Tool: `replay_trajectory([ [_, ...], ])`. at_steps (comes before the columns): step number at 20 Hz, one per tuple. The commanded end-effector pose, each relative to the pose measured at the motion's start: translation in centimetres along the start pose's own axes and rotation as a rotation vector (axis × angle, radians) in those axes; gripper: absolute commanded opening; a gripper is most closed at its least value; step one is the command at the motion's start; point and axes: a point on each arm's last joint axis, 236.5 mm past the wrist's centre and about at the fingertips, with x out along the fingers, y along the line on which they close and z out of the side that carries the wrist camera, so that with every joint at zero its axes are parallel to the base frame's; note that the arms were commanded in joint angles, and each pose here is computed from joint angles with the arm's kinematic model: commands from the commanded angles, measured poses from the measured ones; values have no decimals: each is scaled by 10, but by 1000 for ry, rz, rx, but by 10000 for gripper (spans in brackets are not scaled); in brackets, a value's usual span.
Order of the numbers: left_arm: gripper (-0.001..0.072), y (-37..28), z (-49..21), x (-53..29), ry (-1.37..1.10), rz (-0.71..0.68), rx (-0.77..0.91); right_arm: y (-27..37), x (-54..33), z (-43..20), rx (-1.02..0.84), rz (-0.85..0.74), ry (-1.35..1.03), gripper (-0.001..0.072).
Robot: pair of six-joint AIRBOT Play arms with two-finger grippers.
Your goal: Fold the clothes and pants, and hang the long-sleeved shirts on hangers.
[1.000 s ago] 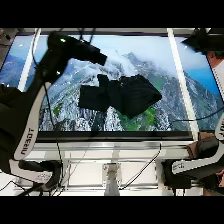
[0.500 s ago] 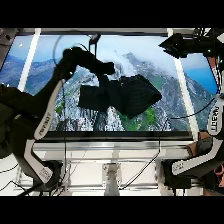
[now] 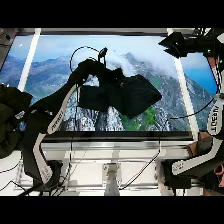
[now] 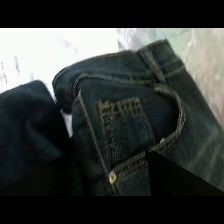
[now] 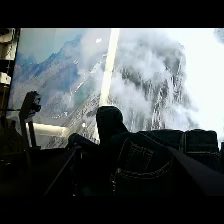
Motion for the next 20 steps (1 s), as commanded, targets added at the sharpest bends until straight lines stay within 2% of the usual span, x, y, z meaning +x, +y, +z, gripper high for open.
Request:
replay_trajectory([
  [1, 505, 2, 2, 13, -23, -8, -16, 1, 0, 0, 2, 1, 1, 619],
  [6, 502, 8, -4, 27, -17, 1, -19, 1, 0, 0, 2, 1, -1, 619],
  [8, 418, -5, 0, 31, -58, -17, -8, 0, 0, 0, 1, 1, -1, 618],
  [9, 208, -13, 4, 32, -89, -26, 1, 1, 0, 0, 1, 1, 0, 618],
  [10, 29, -22, 9, 30, -117, -38, 14, 0, 0, 0, 1, 0, 0, 617],
  [12, 29, -41, 18, 18, -144, -62, 47, -1, 0, 0, -2, -5, 1, 607],
  [14, 26, -65, 30, -12, -181, -76, 165, -5, 0, 0, -9, -24, 2, 515],
  [15, 26, -77, 33, -35, -191, -67, 245, -9, 0, -1, -13, -39, 4, 498],
  [16, 25, -82, 35, -60, -193, -31, 311, -12, 0, -2, -17, -51, 8, 449],
  [17, 25, -80, 34, -89, -178, 43, 391, -13, 0, -2, -18, -56, 11, 343],
  [18, 25, -66, 31, -118, -151, 155, 449, -13, 0, -3, -19, -56, 11, 308],
  [20, 25, -16, 16, -185, -45, 477, 520, -14, 1, -4, -17, -55, 16, 309],
])
